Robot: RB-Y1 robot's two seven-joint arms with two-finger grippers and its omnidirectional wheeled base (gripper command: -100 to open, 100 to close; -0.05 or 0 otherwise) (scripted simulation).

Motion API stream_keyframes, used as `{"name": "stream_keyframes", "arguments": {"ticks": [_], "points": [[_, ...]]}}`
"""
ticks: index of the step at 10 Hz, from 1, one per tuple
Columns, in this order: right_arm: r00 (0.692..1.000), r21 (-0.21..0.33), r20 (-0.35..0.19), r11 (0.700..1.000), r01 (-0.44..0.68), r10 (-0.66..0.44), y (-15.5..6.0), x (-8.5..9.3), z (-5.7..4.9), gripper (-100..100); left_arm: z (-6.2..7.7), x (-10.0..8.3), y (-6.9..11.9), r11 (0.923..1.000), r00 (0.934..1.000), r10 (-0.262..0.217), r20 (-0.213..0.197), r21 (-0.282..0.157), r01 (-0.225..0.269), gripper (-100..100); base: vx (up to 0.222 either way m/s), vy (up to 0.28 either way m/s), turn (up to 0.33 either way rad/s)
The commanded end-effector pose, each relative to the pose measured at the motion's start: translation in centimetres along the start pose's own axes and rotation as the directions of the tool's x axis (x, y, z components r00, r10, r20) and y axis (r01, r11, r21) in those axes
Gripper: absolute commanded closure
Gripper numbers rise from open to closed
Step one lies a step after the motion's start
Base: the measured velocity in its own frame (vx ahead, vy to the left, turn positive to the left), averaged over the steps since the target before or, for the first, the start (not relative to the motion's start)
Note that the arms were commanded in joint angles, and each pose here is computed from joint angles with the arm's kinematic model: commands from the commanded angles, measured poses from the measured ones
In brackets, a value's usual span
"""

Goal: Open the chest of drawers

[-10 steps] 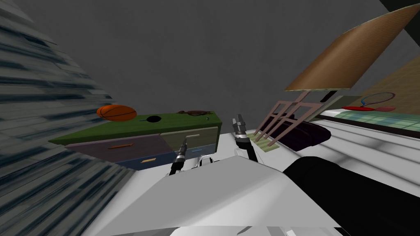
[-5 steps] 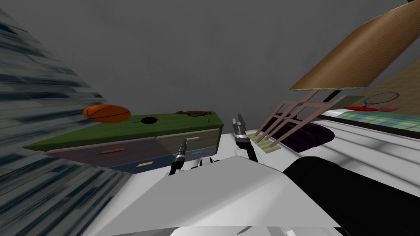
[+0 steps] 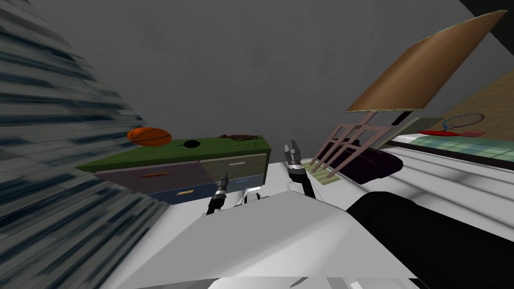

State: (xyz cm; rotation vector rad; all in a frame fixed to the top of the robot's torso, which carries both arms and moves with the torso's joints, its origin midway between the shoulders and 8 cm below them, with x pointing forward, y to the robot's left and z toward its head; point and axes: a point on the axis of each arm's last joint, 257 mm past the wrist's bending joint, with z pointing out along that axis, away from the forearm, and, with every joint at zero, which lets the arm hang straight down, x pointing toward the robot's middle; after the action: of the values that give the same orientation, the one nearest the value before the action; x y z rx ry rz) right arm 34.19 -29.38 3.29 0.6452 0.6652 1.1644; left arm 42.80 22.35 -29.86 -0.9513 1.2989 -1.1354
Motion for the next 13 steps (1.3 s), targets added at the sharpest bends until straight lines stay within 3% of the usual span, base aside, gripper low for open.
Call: {"name": "stream_keyframes", "arguments": {"ticks": [1, 6, 7, 12, 13], "points": [[1.0, 0.0, 0.0, 1.0, 0.0, 0.0, 0.0, 0.0, 0.0, 0, 0.2, 0.0, 0.5, 1.0, 1.0, -0.005, 0.005, -0.003, 0.005, -100, 0.15, 0.008, -0.014], [1.0, 0.0, 0.0, 1.0, 0.0, 0.0, 0.0, 0.0, 0.0, 0, 0.7, -0.2, 0.4, 1.0, 0.9999, -0.007, 0.01, -0.001, 0.007, -100, 0.11, -0.006, -0.009], [1.0, 0.0, 0.0, 1.0, 0.0, 0.0, 0.0, 0.0, 0.0, 0, 0.7, -0.3, 0.4, 1.0, 0.9999, -0.007, 0.01, -0.002, 0.007, 100, 0.01, -0.001, 0.001], [1.0, 0.0, 0.0, 1.0, 0.0, 0.0, 0.0, 0.0, 0.0, 0, 0.1, -0.1, -0.1, 1.0, 1.0, -0.007, 0.002, 0.0, 0.007, 100, -0.158, 0.004, 0.019], [1.0, 0.0, 0.0, 1.0, 0.0, 0.0, 0.0, 0.0, 0.0, 0, 0.3, -0.1, 0.4, 1.0, 1.0, -0.008, 0.005, -0.002, 0.008, -100, 0.069, -0.009, -0.024]]}}
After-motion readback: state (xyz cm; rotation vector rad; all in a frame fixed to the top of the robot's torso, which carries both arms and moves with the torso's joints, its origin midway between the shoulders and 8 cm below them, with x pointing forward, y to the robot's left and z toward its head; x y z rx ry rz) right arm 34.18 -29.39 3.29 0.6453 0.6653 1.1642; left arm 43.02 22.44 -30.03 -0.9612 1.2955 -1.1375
